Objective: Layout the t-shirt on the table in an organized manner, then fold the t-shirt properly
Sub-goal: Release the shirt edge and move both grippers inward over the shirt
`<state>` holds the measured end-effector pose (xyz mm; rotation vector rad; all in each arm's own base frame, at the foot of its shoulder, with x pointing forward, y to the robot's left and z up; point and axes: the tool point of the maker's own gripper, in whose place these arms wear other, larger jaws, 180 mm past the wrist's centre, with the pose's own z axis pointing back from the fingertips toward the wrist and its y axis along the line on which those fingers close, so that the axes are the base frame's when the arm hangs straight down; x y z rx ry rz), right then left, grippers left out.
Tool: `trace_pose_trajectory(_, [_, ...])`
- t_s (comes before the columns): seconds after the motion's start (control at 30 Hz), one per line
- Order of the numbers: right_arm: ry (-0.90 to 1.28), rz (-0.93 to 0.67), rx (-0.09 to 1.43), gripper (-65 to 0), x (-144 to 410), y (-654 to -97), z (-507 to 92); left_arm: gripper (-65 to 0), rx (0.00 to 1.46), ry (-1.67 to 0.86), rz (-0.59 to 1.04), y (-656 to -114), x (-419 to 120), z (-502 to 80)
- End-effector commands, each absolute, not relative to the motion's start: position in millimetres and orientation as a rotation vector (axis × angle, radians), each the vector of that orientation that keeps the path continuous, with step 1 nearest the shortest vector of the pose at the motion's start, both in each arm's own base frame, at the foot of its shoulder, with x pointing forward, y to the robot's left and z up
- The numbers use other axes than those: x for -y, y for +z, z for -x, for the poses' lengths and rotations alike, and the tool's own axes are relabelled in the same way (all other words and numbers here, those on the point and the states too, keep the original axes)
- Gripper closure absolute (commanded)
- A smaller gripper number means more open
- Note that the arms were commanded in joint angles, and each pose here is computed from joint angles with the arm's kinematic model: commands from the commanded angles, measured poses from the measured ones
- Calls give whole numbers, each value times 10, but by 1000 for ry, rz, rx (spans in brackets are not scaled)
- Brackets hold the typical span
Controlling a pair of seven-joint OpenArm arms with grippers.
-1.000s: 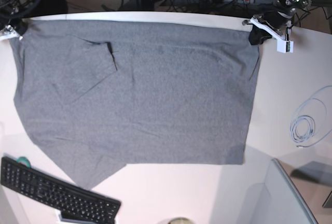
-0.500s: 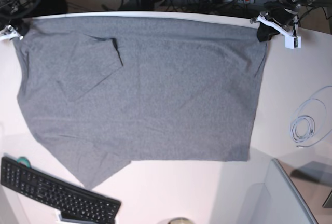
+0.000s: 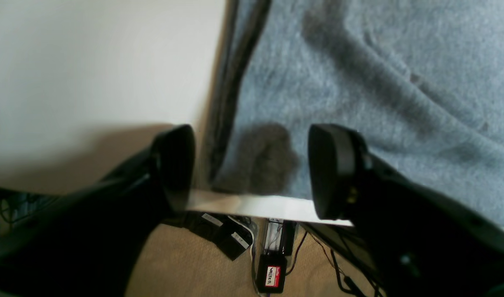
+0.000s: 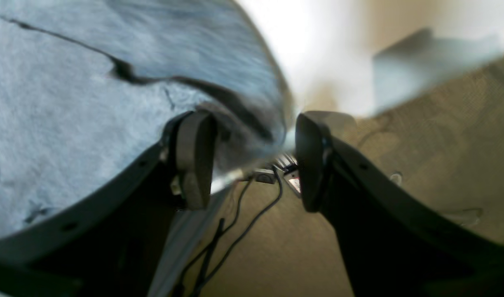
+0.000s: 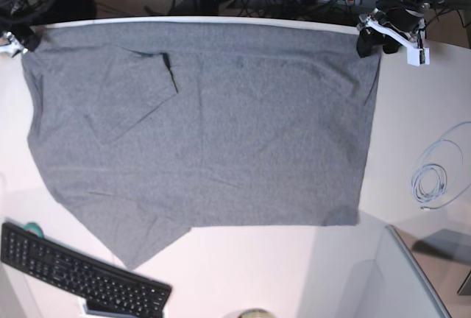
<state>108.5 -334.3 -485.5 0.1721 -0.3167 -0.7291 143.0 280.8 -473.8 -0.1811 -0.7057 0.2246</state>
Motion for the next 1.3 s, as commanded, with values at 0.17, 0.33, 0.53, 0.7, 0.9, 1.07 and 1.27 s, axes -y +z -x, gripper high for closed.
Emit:
trace_pose_trajectory(0.17, [-622,-56,464,-408,3557,-4379,-1289,-428,771,256,135,-4570,-3046,-1477])
trace_pose_trajectory(0.33, [-578,-9,522,-494,3566,-4172,-1378,-428,822,295,54,-4363,-3348,-1446])
trace_pose_trajectory(0.53, [-473,8,612,-492,3604,-3956,-1795,-418,919,249,-25,-3960,-3514,-1601])
trace_pose_trajectory(0.7, [-293,-33,711,-258,3313,-3897,-2326,0,951,104,103,-3974,-2940,-2081])
trace_pose_trajectory(0.9, [-191,-140,707,-18,2958,-4146,-2792,0,912,57,280,-4293,-2356,-2505])
trace_pose_trajectory(1.07, [-247,-170,650,-9,3106,-4432,-2800,0,888,151,294,-4621,-2412,-2560])
trace_pose_trajectory(1.27, [-323,-172,599,-8,3365,-4672,-2696,0,845,149,238,-4914,-2434,-2445])
